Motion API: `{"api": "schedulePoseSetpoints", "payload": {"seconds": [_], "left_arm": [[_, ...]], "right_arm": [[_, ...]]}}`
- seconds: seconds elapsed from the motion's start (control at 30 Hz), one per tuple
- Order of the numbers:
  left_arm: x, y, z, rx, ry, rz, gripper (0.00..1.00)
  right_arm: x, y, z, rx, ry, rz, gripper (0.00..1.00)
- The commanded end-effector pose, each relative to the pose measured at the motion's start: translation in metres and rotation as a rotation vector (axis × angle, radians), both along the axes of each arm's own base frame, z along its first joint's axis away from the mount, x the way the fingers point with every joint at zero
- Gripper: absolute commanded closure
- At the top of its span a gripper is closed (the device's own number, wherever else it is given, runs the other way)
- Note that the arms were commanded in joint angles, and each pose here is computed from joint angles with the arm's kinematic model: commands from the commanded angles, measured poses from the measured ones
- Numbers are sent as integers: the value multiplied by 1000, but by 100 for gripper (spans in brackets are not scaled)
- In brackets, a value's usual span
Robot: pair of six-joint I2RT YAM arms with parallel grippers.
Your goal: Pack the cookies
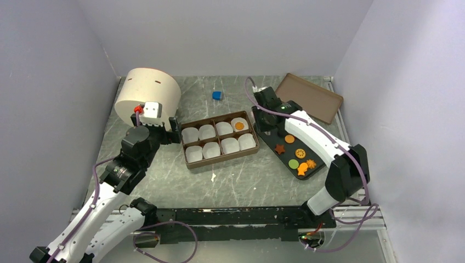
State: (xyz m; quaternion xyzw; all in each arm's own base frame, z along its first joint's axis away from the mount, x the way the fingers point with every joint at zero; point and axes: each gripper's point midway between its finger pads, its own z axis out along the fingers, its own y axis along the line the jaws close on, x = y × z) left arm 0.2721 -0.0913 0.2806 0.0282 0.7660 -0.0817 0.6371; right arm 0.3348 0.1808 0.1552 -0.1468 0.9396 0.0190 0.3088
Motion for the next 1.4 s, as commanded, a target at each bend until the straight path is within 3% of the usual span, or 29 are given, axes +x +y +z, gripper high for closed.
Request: {"api": "schedulePoseSetpoints", "payload": {"seconds": [0.0,0.53,1.37], "left_arm": [[1,-1,11,-4,-45,-16,4],[3,-4,7,0,-32,-24,4],[3,-4,7,1,-32,-26,4]], "right_arm": [[-7,-31,3,4,-4,-89,61],[-10,-105,-39,-41,58,-301,58],[-15,-117,-80,-64,146,-331,54]]}}
